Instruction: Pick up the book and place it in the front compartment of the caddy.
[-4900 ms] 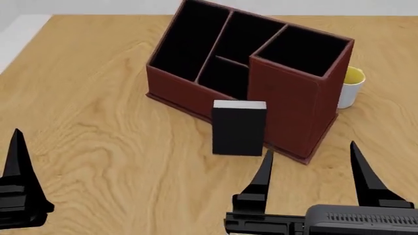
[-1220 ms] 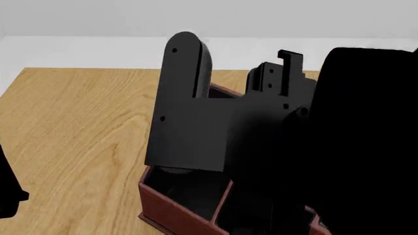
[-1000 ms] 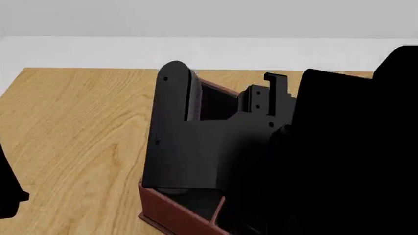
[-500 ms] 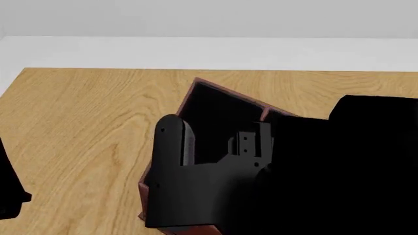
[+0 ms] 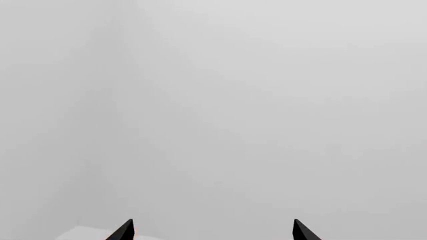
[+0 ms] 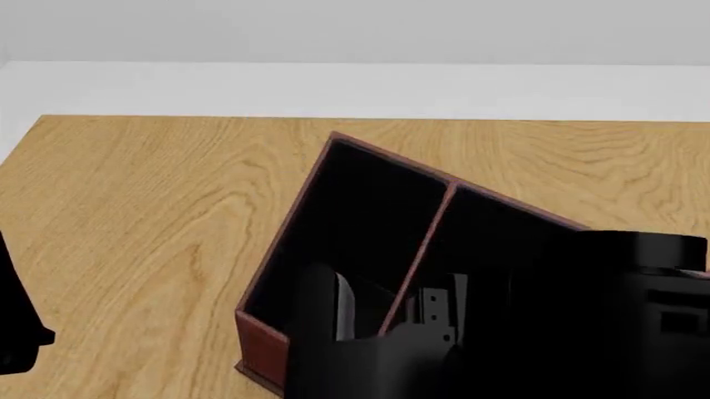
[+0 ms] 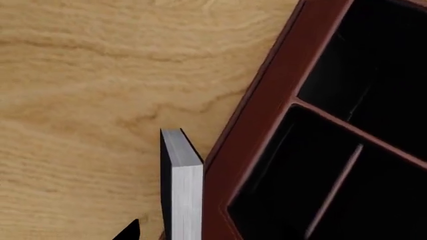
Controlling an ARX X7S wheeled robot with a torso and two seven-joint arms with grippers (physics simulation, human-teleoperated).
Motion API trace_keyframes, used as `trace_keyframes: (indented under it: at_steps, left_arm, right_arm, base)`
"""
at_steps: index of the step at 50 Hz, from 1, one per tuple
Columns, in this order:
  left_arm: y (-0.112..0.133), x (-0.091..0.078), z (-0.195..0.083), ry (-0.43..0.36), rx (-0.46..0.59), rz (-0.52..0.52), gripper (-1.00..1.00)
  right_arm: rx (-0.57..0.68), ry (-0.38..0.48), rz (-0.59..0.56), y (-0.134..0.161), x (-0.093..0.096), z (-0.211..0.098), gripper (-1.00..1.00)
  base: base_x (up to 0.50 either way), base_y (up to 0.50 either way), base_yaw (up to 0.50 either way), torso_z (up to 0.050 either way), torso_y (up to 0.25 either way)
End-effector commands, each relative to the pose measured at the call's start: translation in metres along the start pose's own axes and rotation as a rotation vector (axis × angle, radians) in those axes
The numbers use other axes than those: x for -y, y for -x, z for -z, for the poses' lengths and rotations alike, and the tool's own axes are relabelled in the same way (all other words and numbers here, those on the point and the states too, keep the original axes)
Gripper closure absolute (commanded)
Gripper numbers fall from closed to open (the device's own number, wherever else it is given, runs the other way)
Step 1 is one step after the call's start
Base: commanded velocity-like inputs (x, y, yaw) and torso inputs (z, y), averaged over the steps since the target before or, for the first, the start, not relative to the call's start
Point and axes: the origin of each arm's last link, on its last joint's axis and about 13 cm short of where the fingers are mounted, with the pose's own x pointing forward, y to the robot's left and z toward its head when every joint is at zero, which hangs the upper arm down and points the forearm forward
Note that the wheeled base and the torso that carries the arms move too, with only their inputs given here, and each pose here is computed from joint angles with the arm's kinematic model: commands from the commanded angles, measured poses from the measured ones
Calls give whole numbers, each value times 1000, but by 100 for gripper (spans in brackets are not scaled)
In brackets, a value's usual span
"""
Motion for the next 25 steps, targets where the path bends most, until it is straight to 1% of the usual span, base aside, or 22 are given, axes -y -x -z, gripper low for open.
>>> trace_keyframes:
  at_steps: [1, 12, 14, 25]
  left_arm:
    - [0, 0, 1, 2, -4, -1, -100]
    - [-1, 0, 3, 0, -9, -2, -100]
    - [-1, 0, 4, 2, -11, -3, -100]
    - [-2, 0, 4, -1, -12, 1, -100]
  right_arm:
    - [-39, -15, -33, -16, 0, 5, -100]
    - [-48, -14, -61, -33, 1, 8, -100]
    - [-58, -19, -81, -42, -2, 10, -100]
    - [-86, -28, -80, -52, 1, 16, -100]
  base:
    - [0, 0, 0, 0, 0]
    - [0, 0, 0, 0, 0]
    - [0, 0, 0, 0, 0]
    - [0, 0, 0, 0, 0]
